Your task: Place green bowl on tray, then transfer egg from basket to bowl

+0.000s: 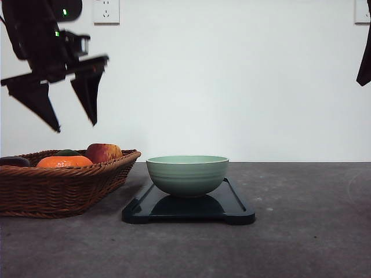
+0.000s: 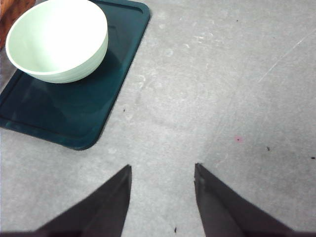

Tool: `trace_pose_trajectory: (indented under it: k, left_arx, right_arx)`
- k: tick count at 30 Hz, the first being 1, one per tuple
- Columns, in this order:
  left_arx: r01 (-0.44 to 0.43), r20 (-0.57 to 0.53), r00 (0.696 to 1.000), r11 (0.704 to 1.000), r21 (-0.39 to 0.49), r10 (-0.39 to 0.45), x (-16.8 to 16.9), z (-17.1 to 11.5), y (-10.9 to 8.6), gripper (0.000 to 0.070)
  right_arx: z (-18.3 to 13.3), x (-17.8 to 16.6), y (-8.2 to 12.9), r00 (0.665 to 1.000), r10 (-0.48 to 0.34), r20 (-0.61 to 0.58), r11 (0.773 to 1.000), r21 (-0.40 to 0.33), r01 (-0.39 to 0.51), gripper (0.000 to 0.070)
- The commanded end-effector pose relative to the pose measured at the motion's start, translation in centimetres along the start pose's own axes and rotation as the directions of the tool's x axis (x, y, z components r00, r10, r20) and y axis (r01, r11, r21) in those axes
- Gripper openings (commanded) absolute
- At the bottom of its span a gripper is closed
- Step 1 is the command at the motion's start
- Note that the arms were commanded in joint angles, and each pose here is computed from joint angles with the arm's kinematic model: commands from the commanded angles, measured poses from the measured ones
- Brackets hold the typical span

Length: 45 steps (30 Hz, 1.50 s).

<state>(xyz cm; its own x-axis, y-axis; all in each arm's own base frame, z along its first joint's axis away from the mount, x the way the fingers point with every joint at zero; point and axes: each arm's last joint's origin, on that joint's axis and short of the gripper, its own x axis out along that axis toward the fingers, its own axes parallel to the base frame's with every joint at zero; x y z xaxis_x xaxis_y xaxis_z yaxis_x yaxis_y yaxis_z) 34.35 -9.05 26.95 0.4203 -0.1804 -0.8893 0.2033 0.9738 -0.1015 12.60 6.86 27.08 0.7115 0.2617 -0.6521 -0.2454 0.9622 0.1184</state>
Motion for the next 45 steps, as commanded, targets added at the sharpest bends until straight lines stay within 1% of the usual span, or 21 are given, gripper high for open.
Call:
trace_pose_trajectory:
  k: [1,10,18,27,31,32,33,35,36,37,38,45]
  left_arx:
    - [-0.015,0.009,1.0,0.999,0.031,0.014,0.6,0.7,-0.1,0.0478]
    - [-0.023,-0.018,1.0,0.999,0.034,0.023,3.6,1.0,0.1,0.0471]
    - [-0.032,-0.09,0.995,0.999,0.03,0.035,6.6,0.6,0.4,0.0471]
    - [-0.035,-0.117,0.992,0.999,0.028,0.038,8.2,0.4,0.5,0.047]
    - [-0.035,-0.118,0.992,0.999,0.028,0.038,8.3,0.4,0.5,0.0461]
    - [-0.035,-0.118,0.992,0.999,0.027,0.038,8.3,0.4,0.5,0.0441]
    - [-0.035,-0.119,0.992,0.999,0.027,0.038,8.3,0.4,0.5,0.0403]
    - [-0.035,-0.12,0.992,0.999,0.027,0.039,8.3,0.4,0.5,0.0264]
    - [-0.035,-0.119,0.992,0.999,0.027,0.038,8.3,0.4,0.5,0.0206]
    - [-0.035,-0.119,0.992,0.999,0.027,0.038,8.3,0.4,0.5,0.0161]
    - [-0.035,-0.12,0.992,0.999,0.027,0.038,8.3,0.4,0.5,0.0138]
    - [-0.037,-0.129,0.991,0.999,0.014,0.039,8.2,0.4,0.5,0.0137]
  right_arx:
    - [0.0,0.2,0.1,1.0,0.003,0.0,1.0,0.007,-0.003,0.0251]
    - [0.0,0.2,0.1,1.0,0.002,0.0,1.0,0.007,-0.002,0.0251]
    - [0.0,0.2,0.1,1.0,0.002,0.001,1.0,0.007,-0.002,0.0251]
    - [0.0,0.2,0.1,1.0,0.002,0.0,1.0,0.015,-0.002,0.0251]
    - [0.0,0.2,0.1,1.0,0.002,0.0,1.0,0.028,-0.002,0.0251]
    - [0.0,0.2,0.1,1.0,0.002,0.0,1.0,0.03,-0.002,0.0251]
    - [0.0,0.2,0.1,1.0,0.001,0.001,1.0,0.03,-0.001,0.0251]
    - [0.0,0.2,0.1,1.0,0.001,0.0,1.0,0.03,-0.001,0.0251]
    - [0.0,0.2,0.1,1.0,0.001,0.0,1.0,0.031,-0.001,0.0251]
    - [0.0,0.2,0.1,1.0,0.001,0.0,1.0,0.031,-0.001,0.0251]
    - [0.0,0.2,0.1,1.0,0.001,0.0,0.999,0.032,-0.001,0.0251]
    - [0.0,0.2,0.1,1.0,0.001,0.0,0.999,0.032,-0.001,0.0251]
